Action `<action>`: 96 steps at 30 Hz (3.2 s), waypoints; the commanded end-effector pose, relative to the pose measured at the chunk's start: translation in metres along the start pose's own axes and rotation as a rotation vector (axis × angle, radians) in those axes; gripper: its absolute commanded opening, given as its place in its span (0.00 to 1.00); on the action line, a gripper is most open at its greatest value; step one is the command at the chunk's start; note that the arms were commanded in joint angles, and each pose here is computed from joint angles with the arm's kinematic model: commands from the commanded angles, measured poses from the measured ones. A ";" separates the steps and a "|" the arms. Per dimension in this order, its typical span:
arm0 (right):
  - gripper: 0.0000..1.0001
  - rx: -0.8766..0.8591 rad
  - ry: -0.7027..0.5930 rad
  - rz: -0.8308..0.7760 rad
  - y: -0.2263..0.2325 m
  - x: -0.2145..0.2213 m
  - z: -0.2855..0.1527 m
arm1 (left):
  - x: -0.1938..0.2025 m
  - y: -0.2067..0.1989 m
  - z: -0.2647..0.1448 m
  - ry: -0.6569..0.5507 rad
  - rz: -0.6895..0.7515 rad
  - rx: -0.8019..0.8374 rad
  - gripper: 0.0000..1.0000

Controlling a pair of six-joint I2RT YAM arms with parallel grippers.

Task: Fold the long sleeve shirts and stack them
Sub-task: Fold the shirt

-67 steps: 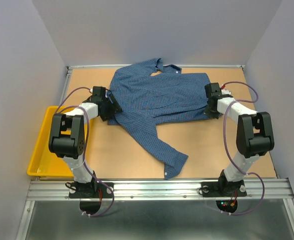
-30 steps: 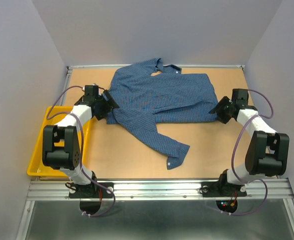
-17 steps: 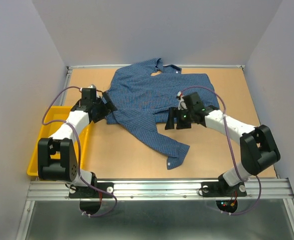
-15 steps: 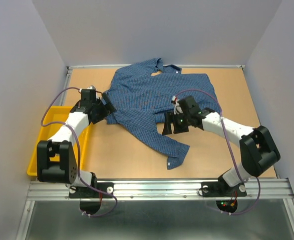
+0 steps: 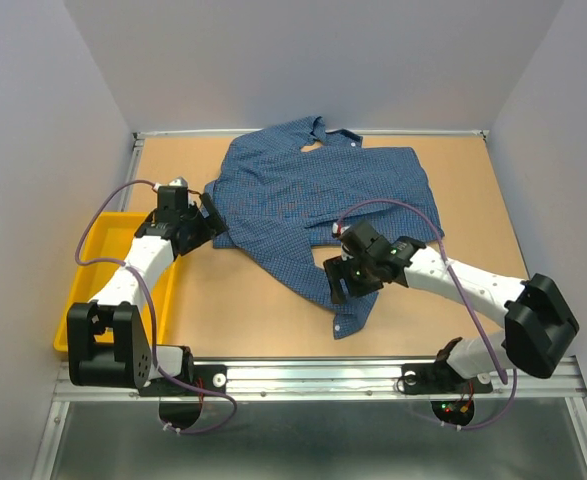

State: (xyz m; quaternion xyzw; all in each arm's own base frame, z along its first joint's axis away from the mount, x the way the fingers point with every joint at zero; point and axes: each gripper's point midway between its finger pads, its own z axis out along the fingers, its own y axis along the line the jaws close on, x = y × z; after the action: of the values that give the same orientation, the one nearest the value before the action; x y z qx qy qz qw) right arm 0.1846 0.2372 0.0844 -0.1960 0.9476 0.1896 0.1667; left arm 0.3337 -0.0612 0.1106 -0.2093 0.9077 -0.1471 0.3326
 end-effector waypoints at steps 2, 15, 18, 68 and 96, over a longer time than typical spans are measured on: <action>0.77 0.117 0.107 0.023 -0.012 0.036 0.002 | 0.001 0.004 -0.006 -0.012 0.018 -0.008 0.96; 0.75 0.282 -0.056 0.115 -0.032 0.003 -0.017 | 0.001 0.002 -0.006 -0.010 0.026 0.001 0.96; 0.72 0.279 -0.087 0.186 -0.042 -0.008 -0.024 | 0.003 0.002 -0.005 -0.004 0.024 0.003 0.96; 0.51 0.427 -0.101 0.475 -0.159 -0.021 0.060 | 0.019 0.010 0.003 0.031 0.026 -0.002 0.96; 0.01 0.345 -0.966 0.133 -0.084 -0.414 -0.167 | 0.010 0.001 -0.004 0.025 0.040 0.026 0.96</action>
State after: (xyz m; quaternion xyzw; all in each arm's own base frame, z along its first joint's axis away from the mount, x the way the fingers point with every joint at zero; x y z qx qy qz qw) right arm 0.4986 0.2165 0.3471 0.0153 0.8199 0.1457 0.5535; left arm 0.3165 -0.0626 0.0883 -0.1986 0.9205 -0.1439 0.3041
